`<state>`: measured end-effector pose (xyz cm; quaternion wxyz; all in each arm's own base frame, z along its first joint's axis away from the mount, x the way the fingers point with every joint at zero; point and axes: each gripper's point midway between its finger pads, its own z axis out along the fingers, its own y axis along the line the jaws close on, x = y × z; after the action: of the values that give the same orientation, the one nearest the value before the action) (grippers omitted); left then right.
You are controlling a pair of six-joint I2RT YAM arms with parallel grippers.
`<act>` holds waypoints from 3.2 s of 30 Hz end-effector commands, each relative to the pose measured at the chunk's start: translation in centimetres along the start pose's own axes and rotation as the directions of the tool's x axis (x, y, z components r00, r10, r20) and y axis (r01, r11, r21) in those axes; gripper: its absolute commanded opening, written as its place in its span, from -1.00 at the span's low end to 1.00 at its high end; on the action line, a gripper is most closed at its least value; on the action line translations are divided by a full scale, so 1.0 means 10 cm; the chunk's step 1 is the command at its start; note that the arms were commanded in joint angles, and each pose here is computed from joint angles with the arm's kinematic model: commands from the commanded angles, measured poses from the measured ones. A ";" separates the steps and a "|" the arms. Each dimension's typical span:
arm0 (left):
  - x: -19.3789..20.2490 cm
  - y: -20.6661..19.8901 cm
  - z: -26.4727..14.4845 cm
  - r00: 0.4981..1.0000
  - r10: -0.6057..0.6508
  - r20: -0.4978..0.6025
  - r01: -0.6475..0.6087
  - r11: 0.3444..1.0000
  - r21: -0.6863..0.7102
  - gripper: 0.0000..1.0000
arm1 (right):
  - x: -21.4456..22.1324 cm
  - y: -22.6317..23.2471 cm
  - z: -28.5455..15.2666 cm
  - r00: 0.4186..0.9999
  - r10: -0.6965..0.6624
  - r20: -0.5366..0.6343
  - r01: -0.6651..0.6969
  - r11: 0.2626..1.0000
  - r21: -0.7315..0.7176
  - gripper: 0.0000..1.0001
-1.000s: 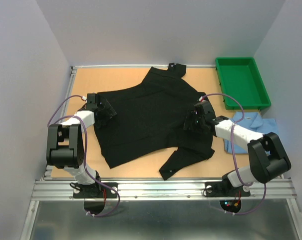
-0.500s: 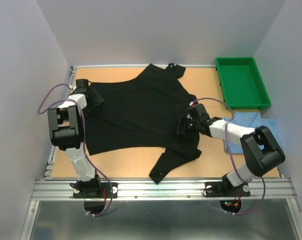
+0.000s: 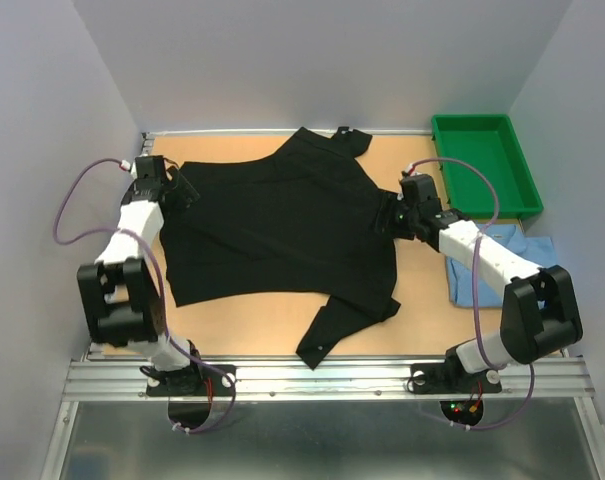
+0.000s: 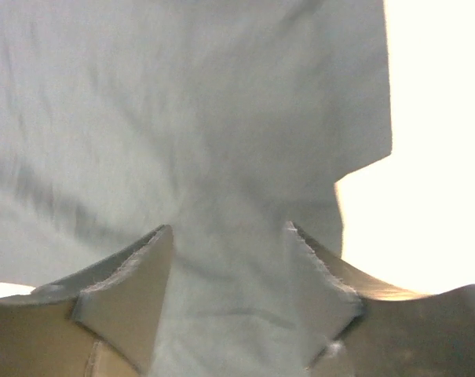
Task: Fold and stack the long sleeve shirts
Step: Flatten the shirt out
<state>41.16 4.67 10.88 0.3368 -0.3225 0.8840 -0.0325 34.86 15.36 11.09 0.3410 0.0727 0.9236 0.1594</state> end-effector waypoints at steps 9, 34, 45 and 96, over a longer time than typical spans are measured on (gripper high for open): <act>1.10 0.29 -0.28 0.989 0.023 -0.148 -0.009 0.996 0.093 0.71 | -0.75 0.05 0.30 0.997 0.007 0.077 -0.008 1.000 0.020 -0.14; 1.66 0.51 -0.44 0.951 0.061 -0.304 -0.032 0.995 0.099 0.75 | 0.34 -0.81 0.46 0.977 0.199 -0.069 -0.177 0.953 0.246 0.02; 0.72 -0.12 -0.71 0.992 0.109 -0.068 -0.092 0.973 0.213 0.74 | -1.17 -0.05 0.01 0.976 -0.083 0.202 0.081 0.997 0.021 0.08; 1.28 -0.34 0.60 0.923 0.261 -0.283 -0.242 0.965 0.099 0.74 | -1.86 -0.12 2.50 0.957 0.111 0.268 -0.090 0.992 -0.087 0.00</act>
<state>44.56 -5.56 3.39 0.3004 -0.1812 0.9312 -0.0989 63.29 20.82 4.83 0.4433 0.0475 0.8616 0.2428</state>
